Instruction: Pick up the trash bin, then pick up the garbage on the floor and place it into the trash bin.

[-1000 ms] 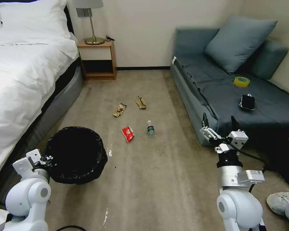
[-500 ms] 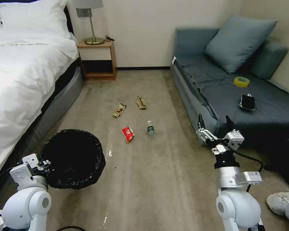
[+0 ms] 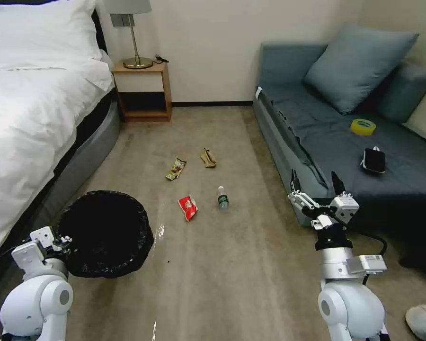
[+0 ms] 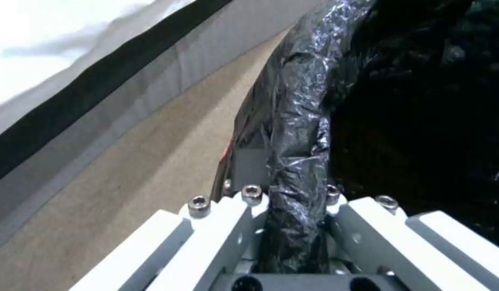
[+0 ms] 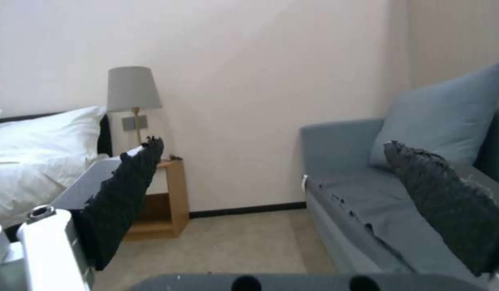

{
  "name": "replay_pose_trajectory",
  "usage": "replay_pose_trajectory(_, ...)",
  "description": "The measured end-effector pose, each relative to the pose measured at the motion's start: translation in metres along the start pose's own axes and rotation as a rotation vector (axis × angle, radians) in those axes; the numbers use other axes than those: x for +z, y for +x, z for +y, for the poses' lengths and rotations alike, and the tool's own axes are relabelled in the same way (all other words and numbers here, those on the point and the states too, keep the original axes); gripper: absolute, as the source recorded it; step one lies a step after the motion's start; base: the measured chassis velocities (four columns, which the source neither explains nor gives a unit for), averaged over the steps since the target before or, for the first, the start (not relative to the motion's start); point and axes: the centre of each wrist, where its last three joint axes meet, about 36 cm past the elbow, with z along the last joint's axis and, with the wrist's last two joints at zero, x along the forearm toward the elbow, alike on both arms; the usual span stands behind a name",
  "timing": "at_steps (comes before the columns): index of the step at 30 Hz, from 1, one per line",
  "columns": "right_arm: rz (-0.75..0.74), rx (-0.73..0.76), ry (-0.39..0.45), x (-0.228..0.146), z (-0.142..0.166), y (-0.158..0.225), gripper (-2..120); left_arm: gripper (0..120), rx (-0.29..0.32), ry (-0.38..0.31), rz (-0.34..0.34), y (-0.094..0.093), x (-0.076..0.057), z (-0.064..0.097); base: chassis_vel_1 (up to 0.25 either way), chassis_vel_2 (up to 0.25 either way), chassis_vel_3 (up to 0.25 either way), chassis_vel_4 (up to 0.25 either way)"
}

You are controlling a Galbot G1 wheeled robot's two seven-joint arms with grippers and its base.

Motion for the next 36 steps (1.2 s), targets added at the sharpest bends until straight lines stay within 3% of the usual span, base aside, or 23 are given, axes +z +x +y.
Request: replay_pose_trajectory(36, 0.019, -0.009, 0.011, 0.011, 0.000, -0.003, 100, 3, -0.005, 0.034, 0.007, -0.010, -0.001, 0.003, -0.150, 0.150, 0.147, -0.152)
